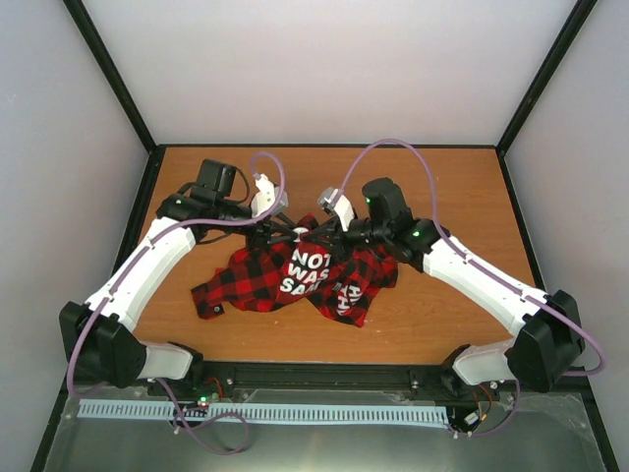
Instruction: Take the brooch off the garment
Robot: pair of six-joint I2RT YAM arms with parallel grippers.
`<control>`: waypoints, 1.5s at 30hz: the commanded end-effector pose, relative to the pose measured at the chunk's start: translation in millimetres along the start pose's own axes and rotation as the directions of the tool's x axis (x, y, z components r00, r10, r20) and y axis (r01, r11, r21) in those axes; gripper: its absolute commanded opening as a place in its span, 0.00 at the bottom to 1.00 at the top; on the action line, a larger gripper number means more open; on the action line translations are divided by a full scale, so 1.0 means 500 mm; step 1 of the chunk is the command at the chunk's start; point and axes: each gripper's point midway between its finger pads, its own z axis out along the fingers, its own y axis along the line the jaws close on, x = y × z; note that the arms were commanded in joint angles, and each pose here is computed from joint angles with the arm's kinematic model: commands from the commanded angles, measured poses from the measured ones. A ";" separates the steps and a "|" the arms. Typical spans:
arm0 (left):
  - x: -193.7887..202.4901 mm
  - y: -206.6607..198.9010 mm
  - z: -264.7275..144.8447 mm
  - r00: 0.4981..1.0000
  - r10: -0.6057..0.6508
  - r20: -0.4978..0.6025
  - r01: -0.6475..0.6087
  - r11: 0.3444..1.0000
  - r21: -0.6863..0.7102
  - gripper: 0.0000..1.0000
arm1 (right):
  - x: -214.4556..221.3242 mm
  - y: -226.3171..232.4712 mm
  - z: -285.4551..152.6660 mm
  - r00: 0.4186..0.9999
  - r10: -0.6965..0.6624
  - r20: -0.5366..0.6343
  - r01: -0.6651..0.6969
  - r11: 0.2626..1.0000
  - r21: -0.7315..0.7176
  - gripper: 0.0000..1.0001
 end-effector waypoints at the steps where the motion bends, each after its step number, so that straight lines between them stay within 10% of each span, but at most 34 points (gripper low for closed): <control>1: -0.007 -0.008 -0.014 0.999 0.050 -0.020 -0.050 0.999 0.012 0.30 | -0.017 0.006 -0.004 0.999 -0.043 -0.004 0.043 0.999 0.005 0.03; 13: 0.002 -0.006 -0.005 0.999 0.019 -0.041 -0.018 0.999 0.043 0.01 | -0.019 0.007 0.004 0.998 -0.056 -0.029 0.057 0.998 0.018 0.03; 22: -0.054 -0.006 -0.026 0.999 0.008 0.049 -0.008 1.000 0.004 0.01 | -0.058 -0.020 -0.012 0.998 -0.036 0.052 0.029 0.991 0.127 0.15; 27: -0.140 -0.004 -0.084 0.976 0.086 0.202 -0.060 0.989 -0.133 0.01 | -0.117 0.008 -0.066 0.966 -0.076 0.248 0.041 0.989 0.143 0.44; 45: -0.191 -0.133 -0.129 0.924 0.051 0.378 -0.091 0.992 0.089 0.01 | -0.195 0.139 -0.163 0.850 -0.126 0.511 0.199 0.976 -0.092 0.52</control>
